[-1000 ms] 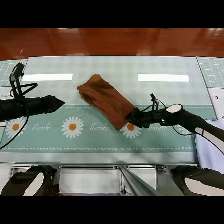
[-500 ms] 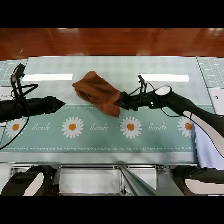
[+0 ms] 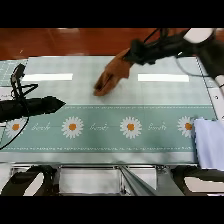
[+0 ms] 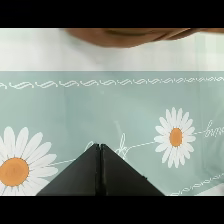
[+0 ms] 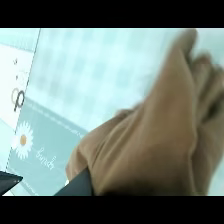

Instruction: Fold the shirts.

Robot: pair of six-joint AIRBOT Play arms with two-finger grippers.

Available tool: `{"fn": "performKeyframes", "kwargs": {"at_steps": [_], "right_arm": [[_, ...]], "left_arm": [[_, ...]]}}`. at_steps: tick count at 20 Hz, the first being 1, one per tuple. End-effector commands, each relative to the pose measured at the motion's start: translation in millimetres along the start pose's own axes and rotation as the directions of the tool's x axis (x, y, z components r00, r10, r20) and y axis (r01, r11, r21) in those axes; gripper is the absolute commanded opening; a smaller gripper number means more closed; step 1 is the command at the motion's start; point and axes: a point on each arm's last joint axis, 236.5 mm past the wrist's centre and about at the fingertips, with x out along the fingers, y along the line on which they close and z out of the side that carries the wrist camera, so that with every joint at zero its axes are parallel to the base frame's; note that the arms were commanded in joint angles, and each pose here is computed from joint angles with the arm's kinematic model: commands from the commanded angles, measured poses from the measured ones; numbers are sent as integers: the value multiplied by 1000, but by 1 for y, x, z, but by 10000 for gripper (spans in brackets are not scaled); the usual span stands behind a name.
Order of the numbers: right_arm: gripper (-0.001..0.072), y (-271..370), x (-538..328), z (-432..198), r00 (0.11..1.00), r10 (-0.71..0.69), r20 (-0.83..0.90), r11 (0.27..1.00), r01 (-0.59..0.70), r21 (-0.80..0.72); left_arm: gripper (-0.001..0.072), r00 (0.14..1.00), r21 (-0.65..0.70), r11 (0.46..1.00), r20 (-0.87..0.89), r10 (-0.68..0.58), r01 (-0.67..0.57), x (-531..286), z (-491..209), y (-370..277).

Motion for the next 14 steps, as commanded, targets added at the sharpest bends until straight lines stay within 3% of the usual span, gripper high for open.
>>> {"fn": "performKeyframes", "kwargs": {"at_steps": [1, 5, 14], "right_arm": [[20, -5, -78, 26, 997, -79, 19, 997, 79, -11], [20, -37, -167, 37, 978, -174, 111, 984, 167, 68], [18, -117, -337, -7, 877, -435, 207, 886, 376, 270]], "left_arm": [[16, 1000, 1, 1000, -1, 0, 0, 0, 0, 0], [16, 1000, 1, 1000, -2, 0, 0, 0, 0, 0], [16, 1000, 5, 1000, 0, 0, 0, 0, 0, 0]]}}
